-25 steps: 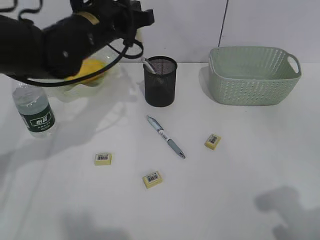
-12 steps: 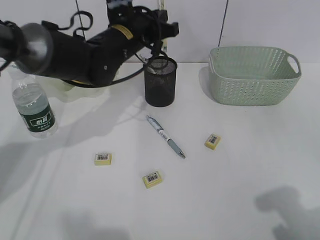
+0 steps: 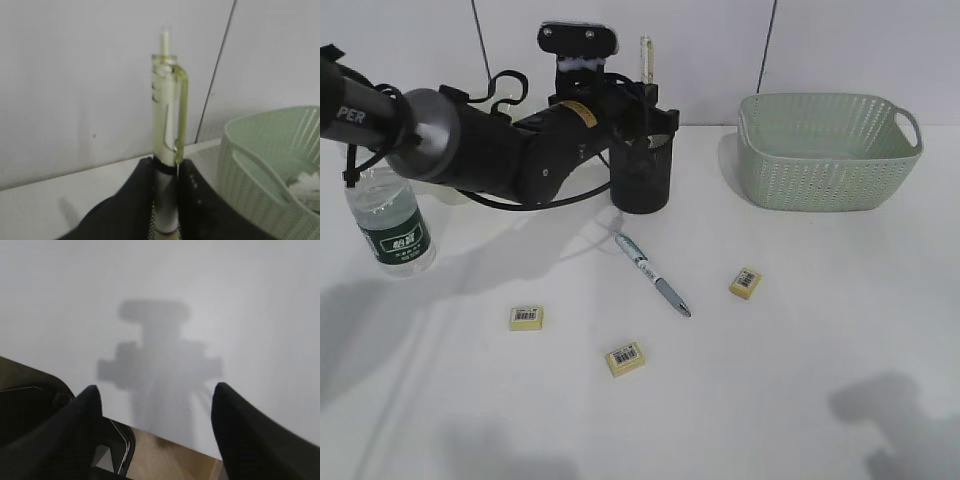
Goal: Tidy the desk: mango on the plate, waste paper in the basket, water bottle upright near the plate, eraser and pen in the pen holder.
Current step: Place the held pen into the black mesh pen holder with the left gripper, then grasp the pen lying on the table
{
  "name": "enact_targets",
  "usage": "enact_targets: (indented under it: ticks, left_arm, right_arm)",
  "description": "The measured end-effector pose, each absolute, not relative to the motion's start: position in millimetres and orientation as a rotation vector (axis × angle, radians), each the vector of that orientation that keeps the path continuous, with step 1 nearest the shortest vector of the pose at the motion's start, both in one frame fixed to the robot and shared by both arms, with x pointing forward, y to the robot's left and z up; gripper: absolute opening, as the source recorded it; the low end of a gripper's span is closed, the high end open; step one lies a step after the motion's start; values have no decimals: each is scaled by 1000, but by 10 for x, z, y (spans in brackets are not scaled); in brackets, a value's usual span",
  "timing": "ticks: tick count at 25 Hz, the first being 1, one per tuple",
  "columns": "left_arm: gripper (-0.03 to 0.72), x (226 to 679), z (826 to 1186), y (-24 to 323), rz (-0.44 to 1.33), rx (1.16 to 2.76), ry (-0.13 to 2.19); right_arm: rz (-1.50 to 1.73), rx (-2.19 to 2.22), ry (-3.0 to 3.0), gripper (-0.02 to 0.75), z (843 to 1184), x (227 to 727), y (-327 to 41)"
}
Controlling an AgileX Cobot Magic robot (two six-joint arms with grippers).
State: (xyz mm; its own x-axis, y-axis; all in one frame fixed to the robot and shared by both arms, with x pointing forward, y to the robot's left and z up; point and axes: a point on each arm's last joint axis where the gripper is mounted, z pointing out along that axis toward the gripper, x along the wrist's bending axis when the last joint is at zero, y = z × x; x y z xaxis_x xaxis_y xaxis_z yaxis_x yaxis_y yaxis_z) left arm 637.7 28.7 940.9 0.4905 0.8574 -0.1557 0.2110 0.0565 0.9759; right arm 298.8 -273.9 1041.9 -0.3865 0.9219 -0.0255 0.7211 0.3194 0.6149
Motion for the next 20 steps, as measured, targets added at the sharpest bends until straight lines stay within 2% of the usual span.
enact_targets:
  ticks: [5, 8, 14, 17, 20]
  left_arm:
    - [396, 6378, 9411, 286, 653, 1474, 970]
    - [485, 6383, 9448, 285, 670, 1448, 948]
    - [516, 6341, 9716, 293, 682, 1445, 900]
    - [516, 6263, 9988, 326, 665, 1498, 899]
    - [516, 6136, 10234, 397, 619, 1616, 946]
  right_arm:
    - [742, 1462, 2219, 541, 10419, 2988, -2739]
    - [742, 1462, 2219, 543, 10419, 2988, -2739]
    - [742, 1462, 2219, 543, 10419, 2988, -2739]
    - [742, 1462, 2219, 543, 10419, 2988, -2739]
    - [742, 1462, 2219, 541, 10419, 2988, -2739]
